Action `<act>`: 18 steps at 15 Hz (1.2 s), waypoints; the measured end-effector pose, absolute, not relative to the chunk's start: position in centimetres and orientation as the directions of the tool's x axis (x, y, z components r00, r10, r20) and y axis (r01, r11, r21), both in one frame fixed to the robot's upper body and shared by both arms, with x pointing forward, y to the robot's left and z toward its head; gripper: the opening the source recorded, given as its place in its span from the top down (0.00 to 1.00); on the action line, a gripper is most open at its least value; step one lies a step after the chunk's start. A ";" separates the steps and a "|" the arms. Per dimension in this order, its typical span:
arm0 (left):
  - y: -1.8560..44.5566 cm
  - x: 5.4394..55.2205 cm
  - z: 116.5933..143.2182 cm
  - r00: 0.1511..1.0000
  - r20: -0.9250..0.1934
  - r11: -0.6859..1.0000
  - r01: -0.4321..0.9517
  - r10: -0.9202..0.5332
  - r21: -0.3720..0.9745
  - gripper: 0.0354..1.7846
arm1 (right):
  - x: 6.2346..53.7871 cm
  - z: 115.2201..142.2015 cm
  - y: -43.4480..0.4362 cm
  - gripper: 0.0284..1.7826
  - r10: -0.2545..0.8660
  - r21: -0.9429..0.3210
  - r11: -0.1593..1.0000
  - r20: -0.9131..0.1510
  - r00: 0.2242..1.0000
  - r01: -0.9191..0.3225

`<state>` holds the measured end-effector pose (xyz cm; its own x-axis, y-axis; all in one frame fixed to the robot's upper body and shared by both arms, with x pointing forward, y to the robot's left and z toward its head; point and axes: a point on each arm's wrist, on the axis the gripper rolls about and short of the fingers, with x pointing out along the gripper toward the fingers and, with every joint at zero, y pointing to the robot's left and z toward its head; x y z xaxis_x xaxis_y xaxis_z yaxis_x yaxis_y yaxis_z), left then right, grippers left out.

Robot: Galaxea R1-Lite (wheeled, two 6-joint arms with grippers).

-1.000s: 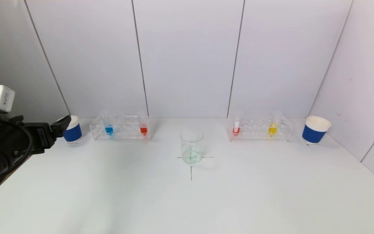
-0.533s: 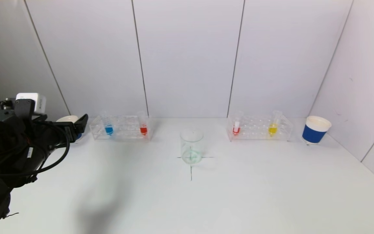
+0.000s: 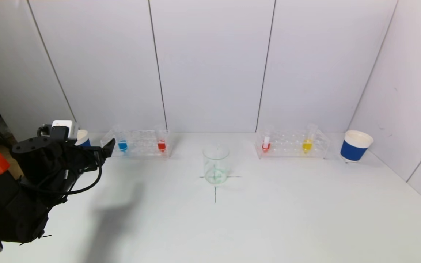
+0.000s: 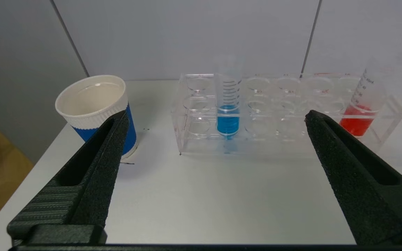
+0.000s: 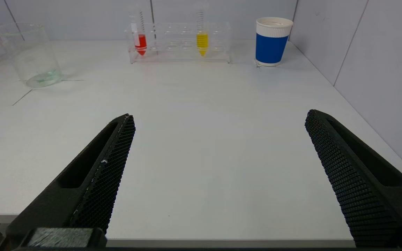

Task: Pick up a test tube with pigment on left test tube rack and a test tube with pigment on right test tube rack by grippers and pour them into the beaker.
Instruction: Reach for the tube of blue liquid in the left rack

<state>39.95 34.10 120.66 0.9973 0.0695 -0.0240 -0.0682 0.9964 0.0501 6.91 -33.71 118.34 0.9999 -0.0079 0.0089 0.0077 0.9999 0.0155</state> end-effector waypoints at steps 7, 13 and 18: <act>35.0 43.7 117.6 0.999 -0.051 0.999 0.009 -0.006 0.048 0.01 | 6.9 118.3 -33.7 0.01 -0.008 0.016 1.000 0.009 1.000 0.008; 35.1 45.7 116.9 1.000 -0.025 0.999 0.010 -0.009 0.053 0.01 | 6.9 118.3 -33.7 0.01 -0.008 0.016 1.000 0.009 1.000 0.008; 35.2 47.4 116.2 1.000 -0.004 0.998 0.008 -0.008 0.059 0.01 | 6.9 118.3 -33.7 0.01 -0.008 0.016 1.000 0.009 1.000 0.008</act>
<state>47.40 35.20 116.21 1.0000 -0.0077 -0.0036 0.0079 0.9982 0.0589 6.91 -33.71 118.34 0.9999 -0.0079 0.0089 0.0077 0.9998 0.0159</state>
